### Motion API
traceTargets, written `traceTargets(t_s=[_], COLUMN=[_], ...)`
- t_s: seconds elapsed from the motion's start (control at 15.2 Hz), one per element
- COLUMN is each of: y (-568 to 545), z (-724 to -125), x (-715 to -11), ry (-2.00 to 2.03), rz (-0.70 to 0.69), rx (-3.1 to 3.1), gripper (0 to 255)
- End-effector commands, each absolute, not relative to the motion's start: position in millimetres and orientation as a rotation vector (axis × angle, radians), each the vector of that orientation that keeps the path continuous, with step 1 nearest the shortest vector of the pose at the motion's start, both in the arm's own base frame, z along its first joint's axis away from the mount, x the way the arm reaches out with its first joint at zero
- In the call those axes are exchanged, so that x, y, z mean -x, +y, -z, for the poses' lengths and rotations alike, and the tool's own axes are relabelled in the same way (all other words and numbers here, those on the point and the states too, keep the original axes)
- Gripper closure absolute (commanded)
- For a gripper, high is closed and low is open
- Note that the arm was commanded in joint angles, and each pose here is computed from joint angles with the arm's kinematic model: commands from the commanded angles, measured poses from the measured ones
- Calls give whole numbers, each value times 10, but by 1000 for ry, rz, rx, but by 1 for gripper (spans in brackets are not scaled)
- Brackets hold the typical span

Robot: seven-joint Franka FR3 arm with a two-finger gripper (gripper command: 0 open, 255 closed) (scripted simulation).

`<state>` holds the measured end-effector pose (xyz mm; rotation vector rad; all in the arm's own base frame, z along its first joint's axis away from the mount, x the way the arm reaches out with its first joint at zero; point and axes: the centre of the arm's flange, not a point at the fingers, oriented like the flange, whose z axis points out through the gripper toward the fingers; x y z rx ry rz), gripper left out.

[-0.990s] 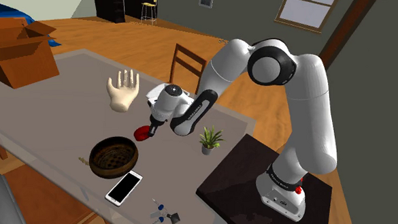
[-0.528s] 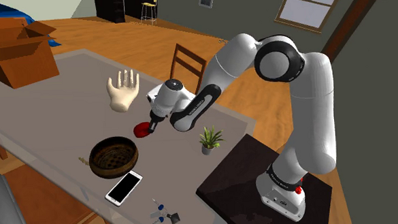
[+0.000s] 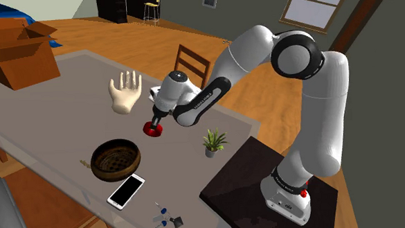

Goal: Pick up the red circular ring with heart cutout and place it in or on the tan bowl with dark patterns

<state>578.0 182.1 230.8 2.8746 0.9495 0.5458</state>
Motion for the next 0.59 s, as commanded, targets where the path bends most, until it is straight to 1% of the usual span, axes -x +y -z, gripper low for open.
traceTargets(t_s=[0.0,0.53], y=[1820,1820], z=[-2412,-2834], x=[-5780,-5780], ry=[950,950], rz=[-546,-546], rx=[-2875,-2875], gripper=[255,255])
